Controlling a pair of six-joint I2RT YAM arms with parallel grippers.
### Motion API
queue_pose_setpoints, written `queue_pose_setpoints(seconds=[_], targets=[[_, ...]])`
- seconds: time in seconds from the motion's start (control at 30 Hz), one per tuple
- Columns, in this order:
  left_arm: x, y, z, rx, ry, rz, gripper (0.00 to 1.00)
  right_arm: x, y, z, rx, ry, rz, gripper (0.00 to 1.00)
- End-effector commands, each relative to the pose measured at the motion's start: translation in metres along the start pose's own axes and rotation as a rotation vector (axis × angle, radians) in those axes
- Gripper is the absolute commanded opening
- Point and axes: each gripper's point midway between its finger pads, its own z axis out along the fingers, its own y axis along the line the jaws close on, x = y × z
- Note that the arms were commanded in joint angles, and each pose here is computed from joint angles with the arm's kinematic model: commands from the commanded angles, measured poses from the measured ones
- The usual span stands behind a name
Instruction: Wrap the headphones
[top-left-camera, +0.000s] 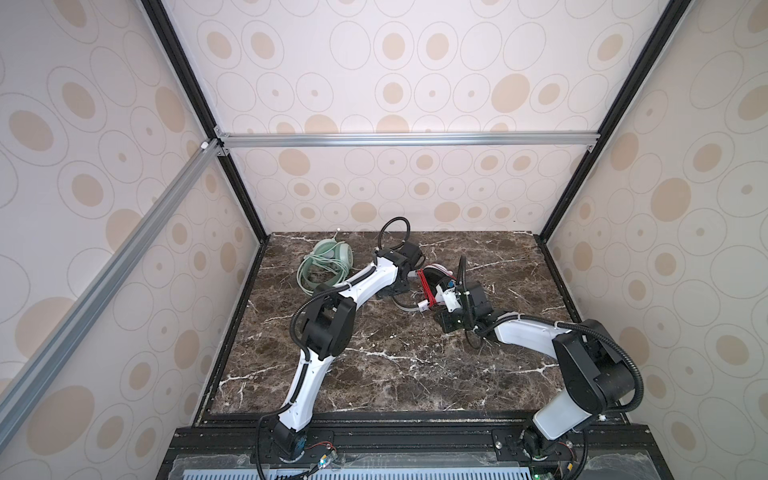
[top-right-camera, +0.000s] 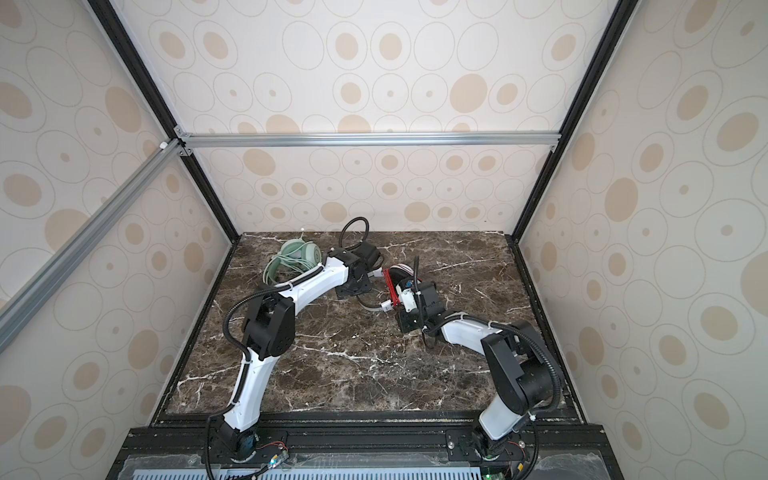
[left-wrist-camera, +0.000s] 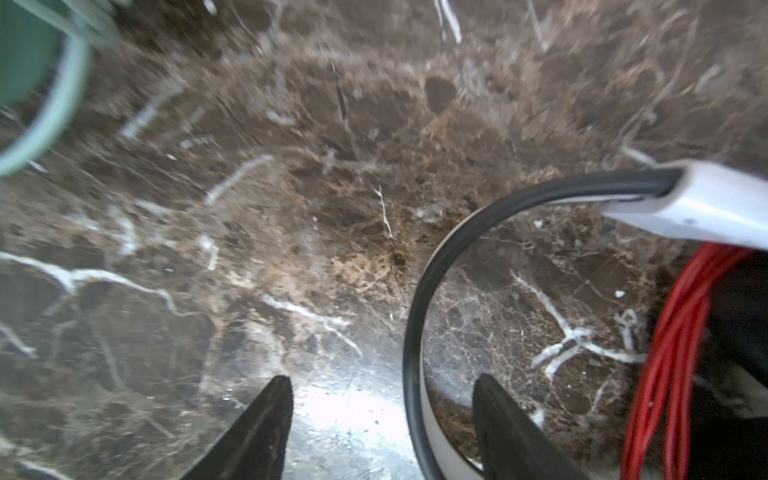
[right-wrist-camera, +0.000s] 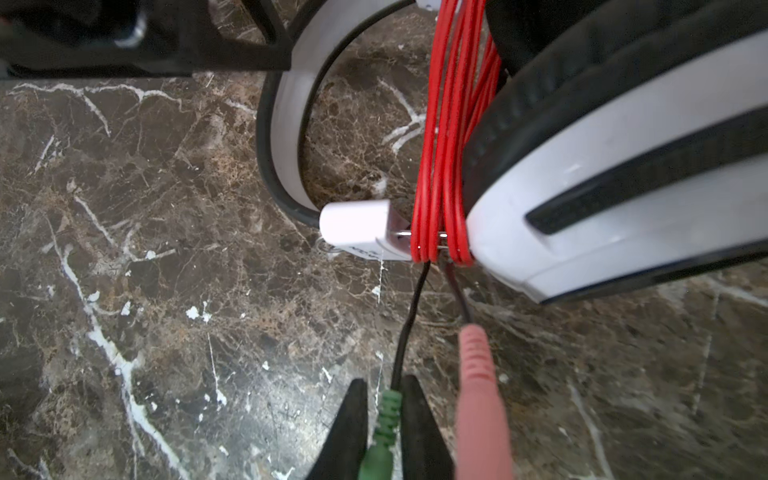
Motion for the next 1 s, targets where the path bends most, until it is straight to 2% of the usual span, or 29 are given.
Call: queue_pose_setpoints(seconds=[0.0,0.03,0.1,0.17,0.3,0.37,0.47,0.57,0.63,0.67,0.73,0.83,0.9,0.97], targets=[[-0.04,0.007,-0.048,0.064,-0.145,-0.021,0.84,-0.017,0.001,-0.017,0.023,-0.059,-0.011,0.22],[-0.044,0.007,-0.057,0.096,-0.17,-0.012,0.98,-0.019,0.001,-0.025,0.037,-0.078,-0.02,0.28],[-0.048,0.008,-0.073,0.157,-0.224,-0.006,0.98,-0.025,-0.004,-0.047,0.086,-0.132,-0.028,0.47],[-0.055,0.016,-0.094,0.211,-0.3,-0.013,0.98,-0.031,-0.013,-0.077,0.172,-0.195,-0.037,0.59],[-0.065,0.043,-0.132,0.259,-0.458,-0.058,0.98,-0.051,-0.032,-0.149,0.315,-0.307,-0.071,0.69],[-0.066,0.059,-0.147,0.278,-0.541,-0.081,0.98,-0.058,-0.049,-0.183,0.371,-0.374,-0.036,0.71],[-0.06,0.105,-0.152,0.201,-0.643,-0.205,0.98,-0.055,-0.077,-0.215,0.444,-0.448,0.052,0.74],[-0.048,0.136,-0.152,0.211,-0.8,-0.213,0.98,-0.045,-0.106,-0.224,0.548,-0.513,0.12,0.76],[-0.036,0.147,-0.155,0.285,-0.915,-0.186,0.98,-0.036,-0.122,-0.222,0.626,-0.552,0.117,0.79],[-0.029,0.155,-0.158,0.326,-0.972,-0.19,0.98,-0.03,-0.129,-0.22,0.664,-0.573,0.126,0.85],[-0.019,0.169,-0.165,0.372,-1.043,-0.207,0.98,-0.014,-0.143,-0.216,0.745,-0.593,0.116,0.9],[-0.015,0.171,-0.168,0.35,-1.074,-0.114,0.98,0.004,-0.155,-0.213,0.829,-0.654,0.081,1.0],[-0.015,0.172,-0.163,0.302,-1.076,-0.068,0.98,0.012,-0.161,-0.215,0.867,-0.676,0.091,1.0],[-0.013,0.185,-0.153,0.227,-1.079,-0.091,0.98,0.019,-0.163,-0.21,0.873,-0.66,0.102,1.0]])
